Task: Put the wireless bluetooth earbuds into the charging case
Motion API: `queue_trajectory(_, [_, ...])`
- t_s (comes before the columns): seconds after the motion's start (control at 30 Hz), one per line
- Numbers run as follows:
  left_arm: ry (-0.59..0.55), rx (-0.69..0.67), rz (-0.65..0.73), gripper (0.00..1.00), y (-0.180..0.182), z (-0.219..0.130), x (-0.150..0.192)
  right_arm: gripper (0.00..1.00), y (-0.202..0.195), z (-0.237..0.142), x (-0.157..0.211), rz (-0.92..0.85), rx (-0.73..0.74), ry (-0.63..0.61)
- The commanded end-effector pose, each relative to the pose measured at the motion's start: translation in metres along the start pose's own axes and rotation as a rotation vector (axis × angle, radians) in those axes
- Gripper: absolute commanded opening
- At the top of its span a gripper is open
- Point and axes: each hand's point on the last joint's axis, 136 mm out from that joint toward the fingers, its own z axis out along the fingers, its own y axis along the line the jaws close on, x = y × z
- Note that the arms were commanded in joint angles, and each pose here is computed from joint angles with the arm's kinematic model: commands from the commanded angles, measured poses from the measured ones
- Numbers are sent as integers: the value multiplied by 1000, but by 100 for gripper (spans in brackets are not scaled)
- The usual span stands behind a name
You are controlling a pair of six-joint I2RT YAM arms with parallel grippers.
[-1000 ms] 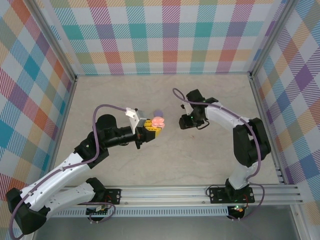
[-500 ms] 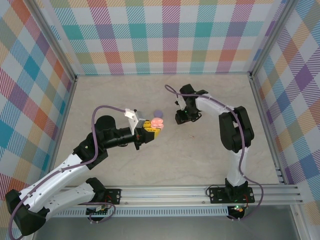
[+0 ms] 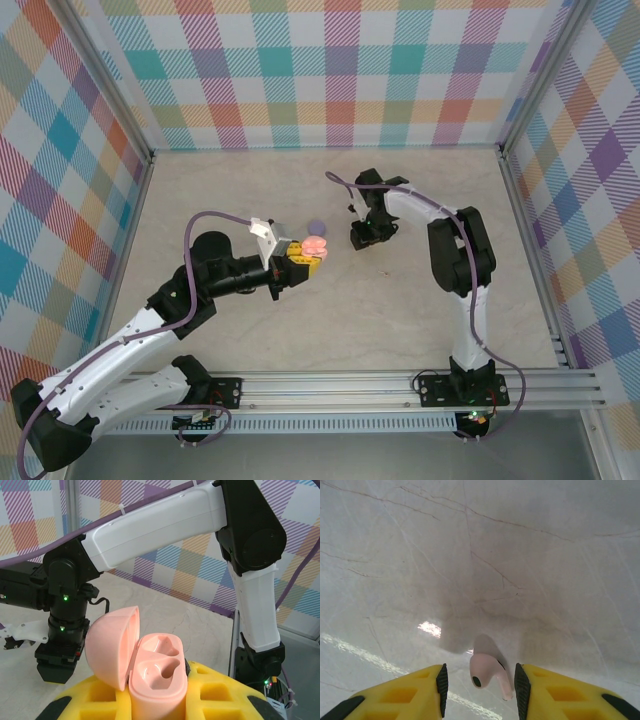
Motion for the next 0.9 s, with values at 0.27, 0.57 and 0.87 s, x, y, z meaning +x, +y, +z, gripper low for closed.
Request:
queue_trajectory(0.27, [-26, 13, 1, 0, -4, 1, -5, 37, -6, 9, 1, 2, 18, 40])
queue_trajectory(0.57, [-22, 11, -3, 0, -3, 2, -3, 28, -13, 14, 3, 32, 58, 57])
queue_trajectory(0.87, [-21, 10, -4, 0, -2, 3, -2, 25, -22, 8, 4, 87, 114, 58])
